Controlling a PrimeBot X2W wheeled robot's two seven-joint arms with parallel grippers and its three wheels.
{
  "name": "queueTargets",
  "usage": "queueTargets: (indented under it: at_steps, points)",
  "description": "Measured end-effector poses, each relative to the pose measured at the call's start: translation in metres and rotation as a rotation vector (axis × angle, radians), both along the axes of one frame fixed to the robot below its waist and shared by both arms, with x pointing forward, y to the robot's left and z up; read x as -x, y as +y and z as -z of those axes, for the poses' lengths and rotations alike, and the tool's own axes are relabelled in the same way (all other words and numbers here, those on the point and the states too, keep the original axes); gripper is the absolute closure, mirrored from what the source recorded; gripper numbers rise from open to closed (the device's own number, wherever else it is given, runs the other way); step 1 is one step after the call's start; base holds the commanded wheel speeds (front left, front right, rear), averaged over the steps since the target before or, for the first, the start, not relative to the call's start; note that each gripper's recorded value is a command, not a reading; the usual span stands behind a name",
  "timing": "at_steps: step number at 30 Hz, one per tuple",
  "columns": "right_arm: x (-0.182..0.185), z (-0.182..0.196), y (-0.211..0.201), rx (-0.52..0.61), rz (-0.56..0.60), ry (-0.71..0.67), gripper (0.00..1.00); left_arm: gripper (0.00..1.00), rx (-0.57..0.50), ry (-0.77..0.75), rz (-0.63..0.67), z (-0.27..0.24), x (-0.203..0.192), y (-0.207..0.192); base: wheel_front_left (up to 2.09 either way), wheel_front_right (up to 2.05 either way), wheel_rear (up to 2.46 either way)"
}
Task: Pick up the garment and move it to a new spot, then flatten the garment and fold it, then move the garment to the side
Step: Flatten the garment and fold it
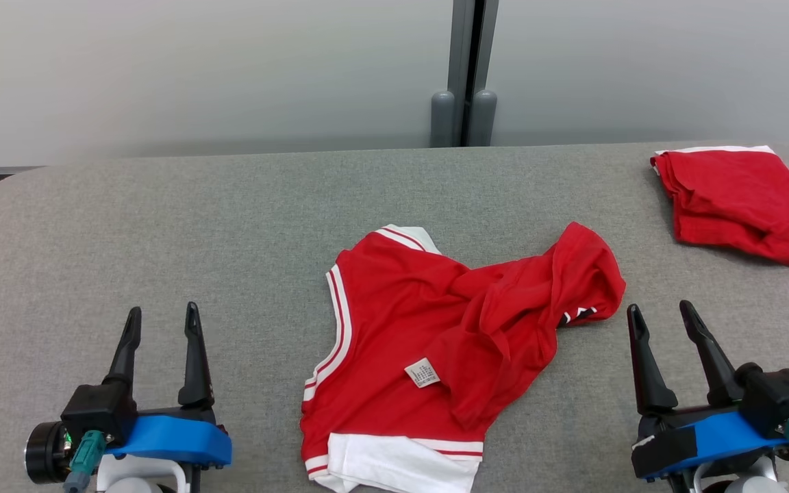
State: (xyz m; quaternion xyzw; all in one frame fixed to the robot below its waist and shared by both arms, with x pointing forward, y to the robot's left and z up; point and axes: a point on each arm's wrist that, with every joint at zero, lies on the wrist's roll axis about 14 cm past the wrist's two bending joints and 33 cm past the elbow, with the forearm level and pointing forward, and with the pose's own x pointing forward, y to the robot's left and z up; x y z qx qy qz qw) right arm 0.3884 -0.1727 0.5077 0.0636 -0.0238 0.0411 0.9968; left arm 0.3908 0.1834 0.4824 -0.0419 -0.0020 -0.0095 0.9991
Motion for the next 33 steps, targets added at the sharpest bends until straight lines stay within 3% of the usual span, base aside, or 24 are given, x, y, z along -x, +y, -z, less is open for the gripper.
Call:
queueTargets:
  at_steps: [14, 21, 33]
  points:
    - [0.001, 0.004, 0.001, 0.000, -0.004, 0.017, 0.00, 0.00, -0.036, 0.062, 0.211, 0.005, -0.007, -0.059, 0.00, 0.00, 0.00]
    - [0.004, 0.010, -0.001, -0.002, 0.004, 0.036, 0.00, 0.00, -0.052, 0.200, 0.323, 0.040, 0.010, -0.089, 0.00, 0.00, 0.00]
    - [0.006, 0.019, -0.013, 0.001, 0.039, 0.066, 0.00, 0.00, -0.066, 0.428, 0.394, 0.104, 0.035, -0.099, 0.00, 0.00, 0.00]
